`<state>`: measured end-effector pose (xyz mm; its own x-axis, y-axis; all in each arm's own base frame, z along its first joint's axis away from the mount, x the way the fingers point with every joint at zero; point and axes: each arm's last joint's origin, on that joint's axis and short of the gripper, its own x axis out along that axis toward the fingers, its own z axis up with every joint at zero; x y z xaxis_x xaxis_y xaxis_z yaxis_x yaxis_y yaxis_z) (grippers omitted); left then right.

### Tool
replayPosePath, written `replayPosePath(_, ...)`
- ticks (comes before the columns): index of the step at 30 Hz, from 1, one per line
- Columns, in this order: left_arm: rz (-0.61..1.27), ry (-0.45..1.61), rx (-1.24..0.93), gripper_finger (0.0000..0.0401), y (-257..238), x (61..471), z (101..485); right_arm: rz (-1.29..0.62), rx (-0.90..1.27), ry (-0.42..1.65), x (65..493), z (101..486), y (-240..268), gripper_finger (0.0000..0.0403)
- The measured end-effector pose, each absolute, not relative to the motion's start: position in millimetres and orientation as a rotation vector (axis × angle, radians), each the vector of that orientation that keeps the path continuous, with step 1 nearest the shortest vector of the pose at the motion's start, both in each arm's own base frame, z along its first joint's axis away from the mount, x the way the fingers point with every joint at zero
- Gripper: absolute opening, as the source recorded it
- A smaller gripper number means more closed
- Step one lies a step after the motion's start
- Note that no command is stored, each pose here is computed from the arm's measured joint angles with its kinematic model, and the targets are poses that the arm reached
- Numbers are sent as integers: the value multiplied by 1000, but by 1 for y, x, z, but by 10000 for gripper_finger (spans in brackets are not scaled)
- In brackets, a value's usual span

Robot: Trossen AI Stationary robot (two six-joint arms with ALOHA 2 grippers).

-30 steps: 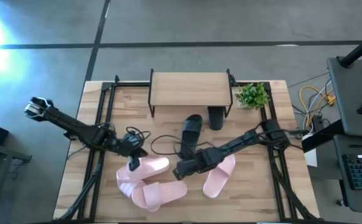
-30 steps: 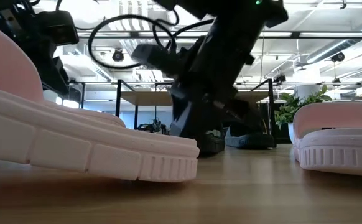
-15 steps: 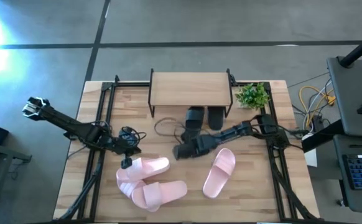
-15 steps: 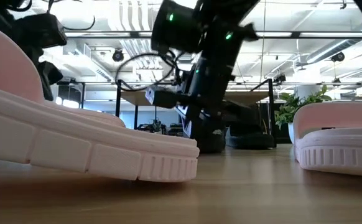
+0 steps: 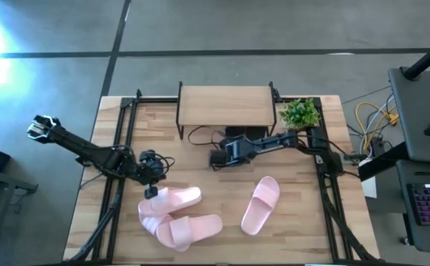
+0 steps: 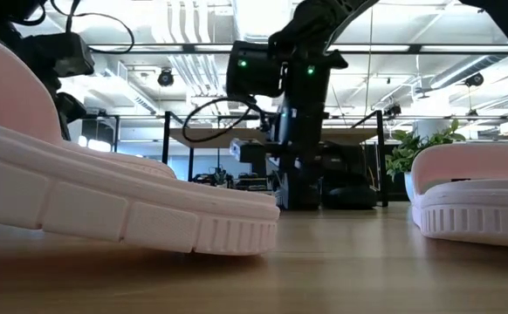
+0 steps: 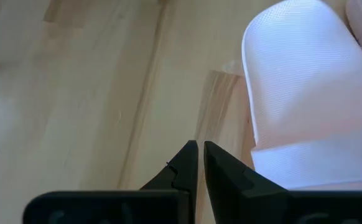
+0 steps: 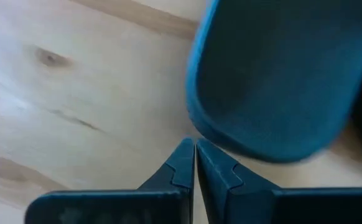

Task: Pick and place slides into the shelf
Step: Put the black slipper under the shelf, then put the pink slipper under the shelf

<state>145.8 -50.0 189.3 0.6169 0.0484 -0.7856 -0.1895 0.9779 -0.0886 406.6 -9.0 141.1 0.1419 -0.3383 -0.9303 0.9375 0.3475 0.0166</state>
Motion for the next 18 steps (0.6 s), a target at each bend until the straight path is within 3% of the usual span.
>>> replayPosePath(10, 138, 873, -180, 12, -51, 148, 191, -945, 718, 1006, 410, 158, 14, 11)
replayPosePath(18, 64, 858, -226, 12, -54, 150, 199, -452, 710, 1119, 397, 208, 60, 11)
